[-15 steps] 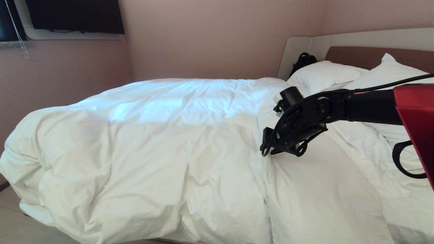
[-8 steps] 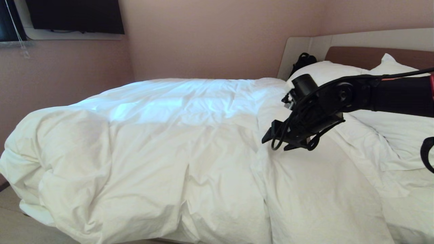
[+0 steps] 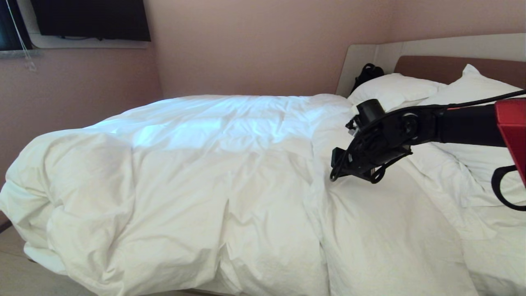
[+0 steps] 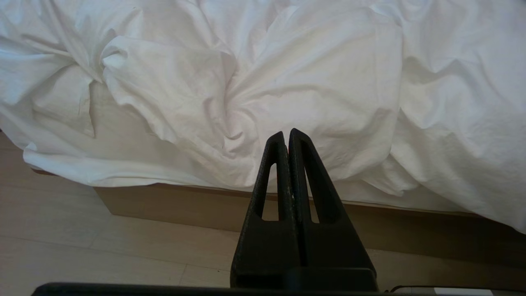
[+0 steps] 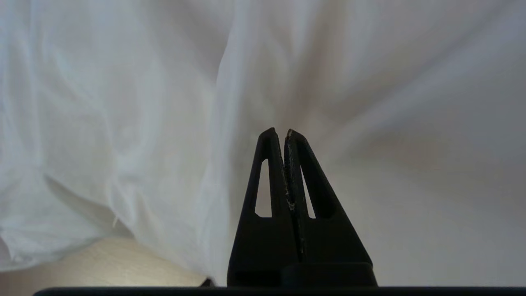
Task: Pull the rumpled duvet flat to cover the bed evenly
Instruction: Flatten the corners of the folded blanket
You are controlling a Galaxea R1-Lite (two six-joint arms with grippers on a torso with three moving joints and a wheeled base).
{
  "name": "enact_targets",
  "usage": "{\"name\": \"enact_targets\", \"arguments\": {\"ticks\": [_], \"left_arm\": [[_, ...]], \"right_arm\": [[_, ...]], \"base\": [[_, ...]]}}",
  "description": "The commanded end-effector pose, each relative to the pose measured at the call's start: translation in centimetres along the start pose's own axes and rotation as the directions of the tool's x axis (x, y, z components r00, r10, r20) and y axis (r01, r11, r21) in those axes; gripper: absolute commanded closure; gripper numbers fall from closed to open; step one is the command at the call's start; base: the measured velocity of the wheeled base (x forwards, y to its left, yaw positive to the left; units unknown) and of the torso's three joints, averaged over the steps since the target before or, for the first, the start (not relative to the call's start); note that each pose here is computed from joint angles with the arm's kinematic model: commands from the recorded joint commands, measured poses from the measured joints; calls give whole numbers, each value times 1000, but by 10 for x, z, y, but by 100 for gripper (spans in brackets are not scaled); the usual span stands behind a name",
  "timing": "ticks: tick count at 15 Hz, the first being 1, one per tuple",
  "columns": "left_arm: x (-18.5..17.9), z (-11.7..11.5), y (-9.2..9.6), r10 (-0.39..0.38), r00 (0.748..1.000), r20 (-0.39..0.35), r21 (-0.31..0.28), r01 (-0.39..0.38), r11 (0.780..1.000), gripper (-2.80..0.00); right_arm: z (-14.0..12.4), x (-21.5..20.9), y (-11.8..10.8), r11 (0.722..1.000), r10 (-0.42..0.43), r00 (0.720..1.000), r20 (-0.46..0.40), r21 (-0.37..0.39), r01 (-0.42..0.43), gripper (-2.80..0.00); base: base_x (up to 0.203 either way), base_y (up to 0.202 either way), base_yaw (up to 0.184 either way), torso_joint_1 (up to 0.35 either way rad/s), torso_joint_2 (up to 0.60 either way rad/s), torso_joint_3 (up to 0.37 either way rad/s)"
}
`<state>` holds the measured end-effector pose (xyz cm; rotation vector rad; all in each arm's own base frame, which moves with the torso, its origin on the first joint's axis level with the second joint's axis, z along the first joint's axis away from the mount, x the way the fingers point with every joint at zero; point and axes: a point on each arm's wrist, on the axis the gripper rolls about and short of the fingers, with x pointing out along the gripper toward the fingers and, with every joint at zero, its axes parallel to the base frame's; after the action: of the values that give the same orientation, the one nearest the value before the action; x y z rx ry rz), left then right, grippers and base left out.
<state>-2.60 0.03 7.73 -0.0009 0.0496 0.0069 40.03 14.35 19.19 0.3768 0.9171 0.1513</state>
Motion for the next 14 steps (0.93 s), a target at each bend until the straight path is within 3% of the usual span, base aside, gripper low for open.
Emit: {"name": "enact_targets", "arguments": {"ticks": [1, 6, 9, 11, 14], "left_arm": [[0, 0, 0, -1, 1000, -1, 0, 1, 1000, 0], [0, 0, 0, 1, 1000, -1, 0, -1, 1000, 0], [0, 0, 0, 1, 1000, -1, 0, -1, 1000, 0], [0, 0, 0, 1, 1000, -1, 0, -1, 1000, 0], [0, 0, 0, 0, 1000, -1, 0, 0, 1000, 0]], "right_arm": [[2, 32, 2, 999, 38, 998, 60, 13, -39, 0], [-8, 66, -6, 999, -4, 1000, 17, 37, 3, 0], [-23, 82, -8, 985, -173, 985, -20, -15, 173, 0], [-32, 80, -10, 969, -246, 967, -68, -44, 243, 0], [-43, 65, -10, 956, -291, 945, -149, -71, 284, 0]], "base": [[0, 0, 0, 0, 0, 0], [0, 0, 0, 0, 0, 0], [0, 0, 0, 0, 0, 0], [0, 0, 0, 0, 0, 0], [0, 0, 0, 0, 0, 0]]}}
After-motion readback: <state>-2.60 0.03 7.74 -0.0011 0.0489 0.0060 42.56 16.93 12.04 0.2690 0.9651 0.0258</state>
